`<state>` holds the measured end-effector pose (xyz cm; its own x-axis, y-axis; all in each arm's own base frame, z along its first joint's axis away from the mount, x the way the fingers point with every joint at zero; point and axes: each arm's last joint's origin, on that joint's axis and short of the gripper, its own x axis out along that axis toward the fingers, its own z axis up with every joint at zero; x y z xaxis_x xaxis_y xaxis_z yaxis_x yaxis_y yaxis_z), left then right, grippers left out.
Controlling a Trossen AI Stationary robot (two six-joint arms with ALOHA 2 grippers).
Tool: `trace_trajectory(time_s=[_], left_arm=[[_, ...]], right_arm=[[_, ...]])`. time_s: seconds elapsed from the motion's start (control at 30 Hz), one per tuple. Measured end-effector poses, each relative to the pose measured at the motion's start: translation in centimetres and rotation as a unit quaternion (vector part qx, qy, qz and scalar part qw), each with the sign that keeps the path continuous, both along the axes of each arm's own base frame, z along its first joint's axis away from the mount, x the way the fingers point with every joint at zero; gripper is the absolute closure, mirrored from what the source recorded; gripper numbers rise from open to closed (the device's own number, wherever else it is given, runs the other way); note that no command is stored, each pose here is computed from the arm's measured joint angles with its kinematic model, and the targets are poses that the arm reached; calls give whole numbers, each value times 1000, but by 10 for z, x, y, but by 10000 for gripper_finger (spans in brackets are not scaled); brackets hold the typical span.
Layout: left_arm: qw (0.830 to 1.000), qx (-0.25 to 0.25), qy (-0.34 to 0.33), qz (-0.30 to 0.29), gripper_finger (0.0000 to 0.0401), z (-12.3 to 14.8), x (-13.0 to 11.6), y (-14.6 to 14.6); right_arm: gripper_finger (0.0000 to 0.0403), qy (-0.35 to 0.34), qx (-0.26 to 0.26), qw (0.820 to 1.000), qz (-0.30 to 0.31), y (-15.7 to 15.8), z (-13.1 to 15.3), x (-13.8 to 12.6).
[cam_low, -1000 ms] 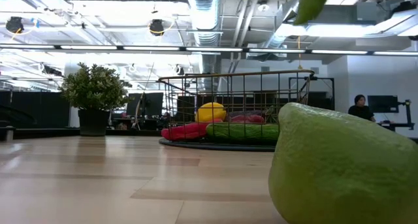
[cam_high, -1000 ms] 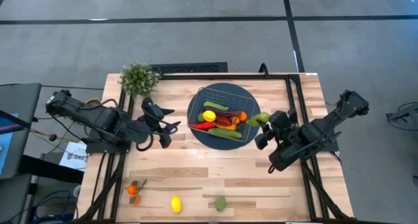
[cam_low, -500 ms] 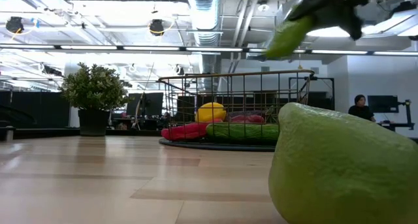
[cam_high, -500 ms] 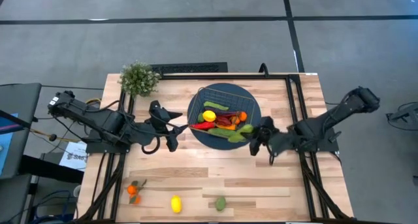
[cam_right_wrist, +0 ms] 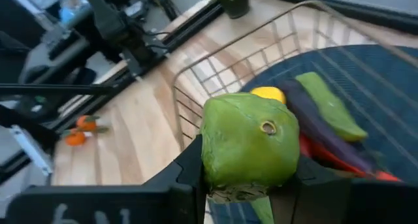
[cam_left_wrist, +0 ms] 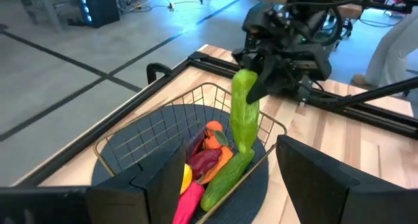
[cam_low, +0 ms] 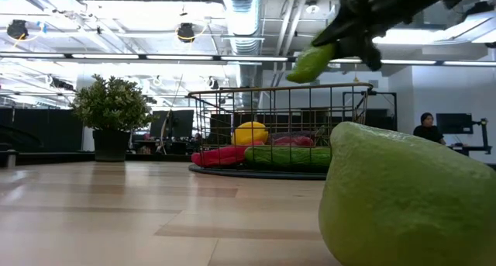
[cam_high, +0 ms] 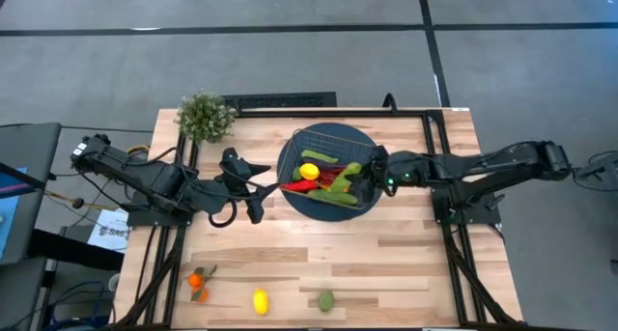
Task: Build produce basket
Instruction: Put the cucumber into the wire basket
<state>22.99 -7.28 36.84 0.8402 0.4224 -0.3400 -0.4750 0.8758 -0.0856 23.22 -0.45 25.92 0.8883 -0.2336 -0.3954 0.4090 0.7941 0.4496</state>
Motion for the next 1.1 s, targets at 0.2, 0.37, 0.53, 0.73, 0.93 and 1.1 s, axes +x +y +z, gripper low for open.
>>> trace_trajectory(time_s=[0.2,0.37,0.53,0.73,0.93,1.1], left_arm=[[999,30,13,-14,176,1,0,0],[998,44,26,-38,176,0,1,-1],[996,40,32,-69,176,0,1,-3],[996,38,33,-73,176,0,1,-3],[996,34,31,-72,176,0,1,-3],[997,28,28,-69,176,0,1,-3]], right_arm=[[284,-59,15,998,12,-13,-8,29],[284,-99,42,994,35,-23,-23,53],[284,-101,76,991,41,-28,-40,65],[284,-95,86,991,40,-28,-45,68],[284,-92,86,991,40,-28,-43,66],[284,-68,85,993,35,-30,-48,65]])
